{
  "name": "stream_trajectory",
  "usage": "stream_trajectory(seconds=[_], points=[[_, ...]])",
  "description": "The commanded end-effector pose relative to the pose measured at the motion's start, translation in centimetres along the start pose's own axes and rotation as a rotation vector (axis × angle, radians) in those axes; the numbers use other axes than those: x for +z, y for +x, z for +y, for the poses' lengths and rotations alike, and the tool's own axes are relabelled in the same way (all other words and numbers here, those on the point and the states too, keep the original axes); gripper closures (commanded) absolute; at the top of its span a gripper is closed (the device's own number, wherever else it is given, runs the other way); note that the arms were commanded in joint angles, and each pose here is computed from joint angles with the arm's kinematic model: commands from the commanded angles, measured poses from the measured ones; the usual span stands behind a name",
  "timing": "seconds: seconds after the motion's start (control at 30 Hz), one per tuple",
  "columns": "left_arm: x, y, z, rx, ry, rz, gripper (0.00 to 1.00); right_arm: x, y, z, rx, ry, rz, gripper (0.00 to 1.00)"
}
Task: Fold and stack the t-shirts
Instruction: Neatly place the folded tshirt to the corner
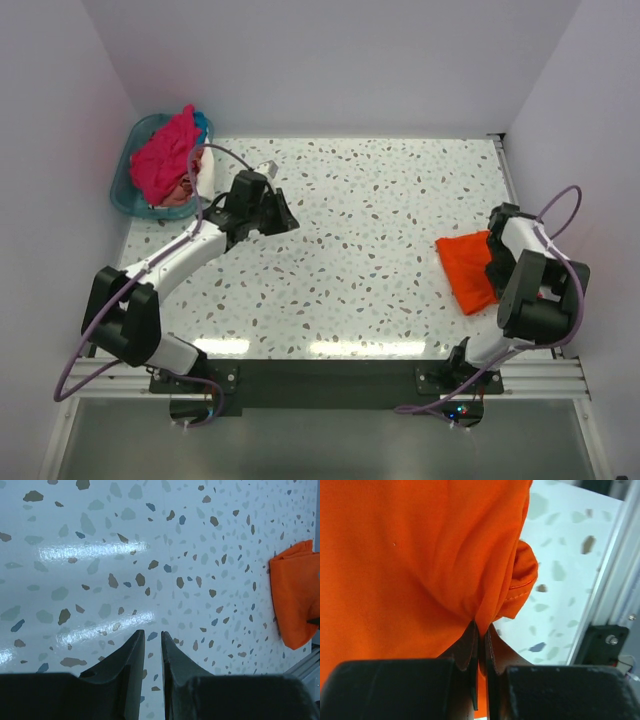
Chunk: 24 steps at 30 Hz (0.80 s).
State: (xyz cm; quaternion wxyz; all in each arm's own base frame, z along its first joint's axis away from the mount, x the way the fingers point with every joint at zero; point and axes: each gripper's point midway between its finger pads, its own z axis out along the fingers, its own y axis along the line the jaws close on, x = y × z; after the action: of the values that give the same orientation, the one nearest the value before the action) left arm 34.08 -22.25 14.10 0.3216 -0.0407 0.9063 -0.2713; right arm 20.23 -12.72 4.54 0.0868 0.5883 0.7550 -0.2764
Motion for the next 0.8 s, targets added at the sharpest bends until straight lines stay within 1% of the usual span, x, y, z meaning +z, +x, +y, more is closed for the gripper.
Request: stream_trajectory(seconds=[0.0,0.13,0.27,0.3,0.33,0.37,0.4,0.53,0.6,0.63,0.67,0.7,0.77], points=[[-1.5,-0.8,-1.4,0.045,0.067,-0.034,0.76,-0.6,-1.5,-3.8,0.083,0.067,-0.056,1.0],[-1.9,-0.6,-1.7,0.05,0.083,-0.032,0.76,-0.2,-1.7,-7.0,0.128,0.106,-0.038,1.0],[-2.2,-0.3,-1.8,0.05,0.098,-0.029,0.76,-0.4,-2.5,-9.0,0.14,0.103,-0.048,1.0],[-2.3,-0.1,-1.7,0.049,0.099,-0.028,0.76,-0.6,-2.8,-8.9,0.135,0.086,-0.057,0.84],[-2.4,-0.2,-1.8,0.051,0.103,-0.031,0.76,-1.0,-3.1,-8.8,0.117,0.059,-0.062,0.42],[-2.4,-0.2,-1.8,0.052,0.104,-0.033,0.75,-1.3,-3.3,-8.6,0.109,0.043,-0.063,0.17],[-2.5,-0.2,-1.8,0.052,0.105,-0.037,0.74,-1.6,-3.4,-8.8,0.1,0.04,-0.059,0.01],[-3.0,-0.4,-2.0,0.056,0.109,-0.049,0.72,-3.8,-4.9,-7.4,0.094,-0.113,-0.092,0.01],[-3.3,-0.7,-2.0,0.06,0.108,-0.061,0.71,-6.0,-5.8,-5.5,0.121,-0.301,-0.135,0.01],[-3.4,-0.7,-2.0,0.061,0.108,-0.063,0.71,-6.6,-5.8,-4.9,0.08,-0.372,-0.151,0.01],[-3.5,-0.9,-1.9,0.061,0.104,-0.071,0.7,-8.7,-5.4,-3.4,0.065,-0.541,-0.147,0.01],[-3.5,-0.9,-1.9,0.058,0.102,-0.073,0.7,-10.3,-6.4,-1.8,0.066,-0.661,-0.2,0.01],[-3.7,-1.1,-1.9,0.058,0.101,-0.083,0.69,-12.2,-5.7,-0.1,0.02,-0.8,-0.209,0.01]])
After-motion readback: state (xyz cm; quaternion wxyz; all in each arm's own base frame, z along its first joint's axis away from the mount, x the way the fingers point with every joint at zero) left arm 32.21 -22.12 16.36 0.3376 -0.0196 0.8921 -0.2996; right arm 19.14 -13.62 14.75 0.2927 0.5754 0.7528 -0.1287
